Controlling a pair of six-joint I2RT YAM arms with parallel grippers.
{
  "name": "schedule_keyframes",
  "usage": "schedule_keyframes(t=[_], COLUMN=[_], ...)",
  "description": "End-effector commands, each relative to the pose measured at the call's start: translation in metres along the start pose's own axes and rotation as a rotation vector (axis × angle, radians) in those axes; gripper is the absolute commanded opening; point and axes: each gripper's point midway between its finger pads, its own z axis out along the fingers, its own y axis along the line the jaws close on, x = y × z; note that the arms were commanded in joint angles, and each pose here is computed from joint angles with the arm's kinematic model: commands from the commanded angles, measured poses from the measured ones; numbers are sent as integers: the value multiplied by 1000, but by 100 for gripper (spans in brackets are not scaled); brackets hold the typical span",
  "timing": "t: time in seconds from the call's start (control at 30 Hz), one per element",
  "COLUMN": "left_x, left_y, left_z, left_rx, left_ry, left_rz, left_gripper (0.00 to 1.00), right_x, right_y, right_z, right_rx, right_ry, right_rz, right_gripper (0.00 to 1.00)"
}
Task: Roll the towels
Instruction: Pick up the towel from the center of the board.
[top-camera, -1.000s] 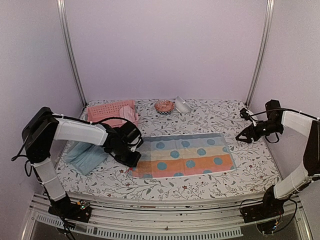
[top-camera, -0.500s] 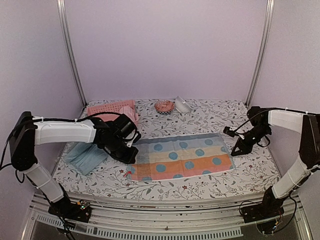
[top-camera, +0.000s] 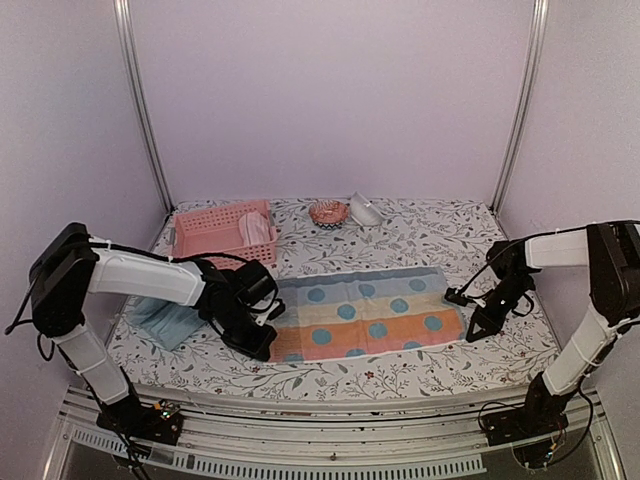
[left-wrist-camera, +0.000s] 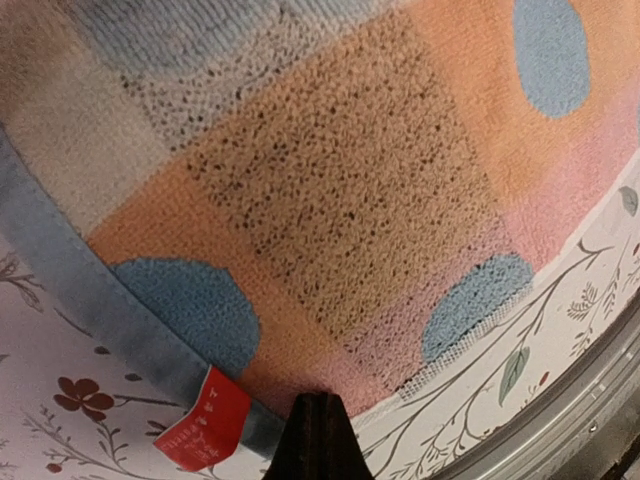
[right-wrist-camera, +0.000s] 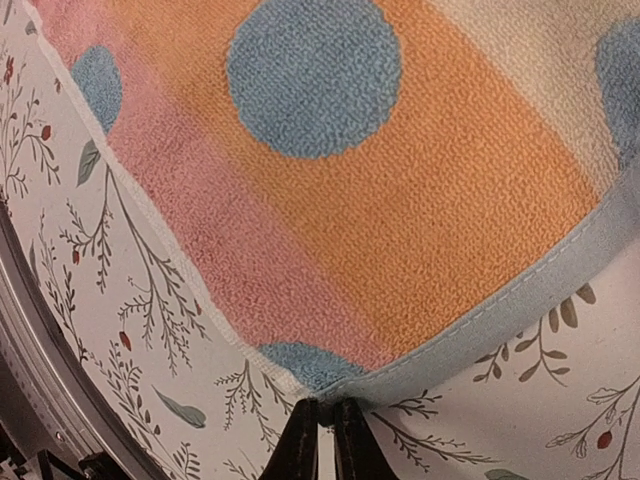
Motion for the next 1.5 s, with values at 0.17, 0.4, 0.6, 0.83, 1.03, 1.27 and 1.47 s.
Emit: schedule_keyframes(t=[0.17,0.4,0.6,0.83,1.03,1.27,1.47], left_x=[32,45,61,-1,-53,-132,-162], left_y=[15,6,7,-33,-28,44,82], left_z=[11,10,1,-48,-79,-107,-112], left_rx=[-56,-56,-64,4,-61,-165,-221], left_ry=[79,99,140,-30,-155,-399,-489], left_rz=[-45,-4,31,194,229,-21,-123], left_gripper=[0,0,0,10,36,44,34], right_x=[47,77,85,25,-57,-151,-167], right_y=[7,19,29,33,-3,-77,-110], right_z=[23,12,-6,-52,-103,-164,-171], right_rx=[18,50,48,18,150,400,305], right_ry=[161,262,300,107,-140,-462,-568], right_rz=[-5,-34,-45,-107,-103,39,169], right_gripper=[7,6,5,20,40,97,93])
